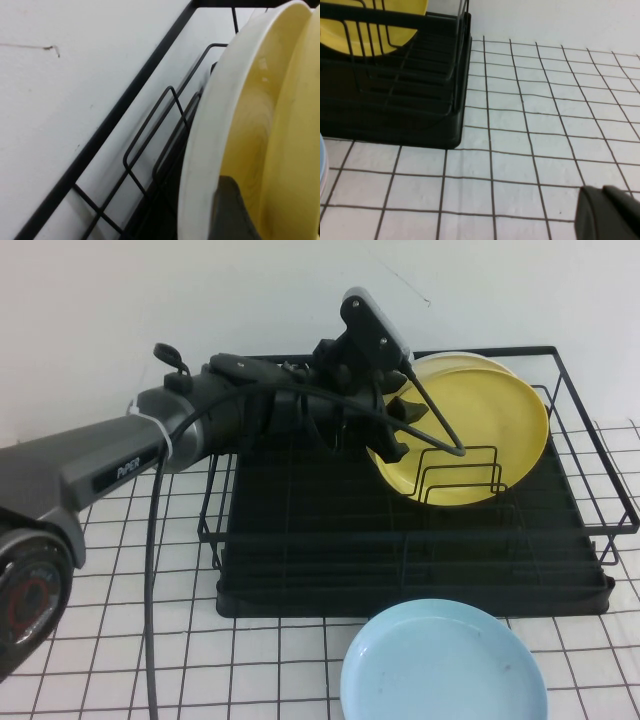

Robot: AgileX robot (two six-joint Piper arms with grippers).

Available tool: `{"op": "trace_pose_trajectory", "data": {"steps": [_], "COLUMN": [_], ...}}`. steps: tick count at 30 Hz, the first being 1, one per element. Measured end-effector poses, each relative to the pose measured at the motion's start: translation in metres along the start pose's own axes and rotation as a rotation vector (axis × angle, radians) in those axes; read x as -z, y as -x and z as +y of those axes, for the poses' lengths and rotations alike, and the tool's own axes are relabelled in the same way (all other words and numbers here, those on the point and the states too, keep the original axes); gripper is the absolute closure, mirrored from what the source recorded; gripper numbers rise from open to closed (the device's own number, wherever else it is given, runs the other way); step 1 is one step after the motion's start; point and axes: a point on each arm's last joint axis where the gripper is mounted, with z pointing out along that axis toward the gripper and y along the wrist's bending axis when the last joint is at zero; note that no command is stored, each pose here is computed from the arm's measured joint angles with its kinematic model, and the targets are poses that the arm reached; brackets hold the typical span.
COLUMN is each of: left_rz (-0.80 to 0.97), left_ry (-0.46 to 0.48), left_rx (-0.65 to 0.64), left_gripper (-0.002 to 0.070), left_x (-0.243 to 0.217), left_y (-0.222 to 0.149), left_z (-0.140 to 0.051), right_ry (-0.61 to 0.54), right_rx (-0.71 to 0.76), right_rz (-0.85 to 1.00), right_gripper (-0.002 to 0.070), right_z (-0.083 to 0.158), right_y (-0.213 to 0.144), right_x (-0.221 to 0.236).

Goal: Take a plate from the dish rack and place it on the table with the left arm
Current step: Grasp the plate from the shelf, then place the plate from the table

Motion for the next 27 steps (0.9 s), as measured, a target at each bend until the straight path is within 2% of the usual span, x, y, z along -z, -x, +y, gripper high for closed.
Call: {"op": "trace_pose_trajectory", "data": {"steps": [3, 5, 7, 9, 11, 20, 27], "left_rz": [-0.006, -0.007, -0.003, -0.006, -0.028, -0.088, -0.213], "left_ry": [0.007, 0.020, 0.034, 0.035, 0.015, -0.003, 0.049], "left_rx": [0.004, 0.010, 0.011, 0.019, 0.042, 0.046, -0.016], "left_gripper": [0.0335, 0.0363, 0.0440, 0.0552, 0.0614, 0.0619, 0.0619], "left_x": [-0.003, -0.005, -0.006, -0.007, -0.007, -0.001, 0.047], "left_y": [-0.004, -0.005, -0.006, -0.006, -0.004, 0.012, 0.072], "left_z": [0.000, 0.001, 0.001, 0.001, 0.000, 0.000, 0.005], "right_ry": [0.000, 0.000, 0.000, 0.000, 0.000, 0.000, 0.000], "right_rx": [0.000, 0.000, 0.000, 0.000, 0.000, 0.000, 0.000], "right_rz": [0.000, 0.000, 0.000, 0.000, 0.000, 0.000, 0.000], "right_gripper": [0.0680, 0.0680, 0.0680, 0.0680, 0.0680, 0.0680, 0.0680], "right_z": [0.000, 0.000, 0.000, 0.000, 0.000, 0.000, 0.000], "right_y": [0.000, 0.000, 0.000, 0.000, 0.000, 0.000, 0.000], "right_x": [0.000, 0.000, 0.000, 0.000, 0.000, 0.000, 0.000]}}
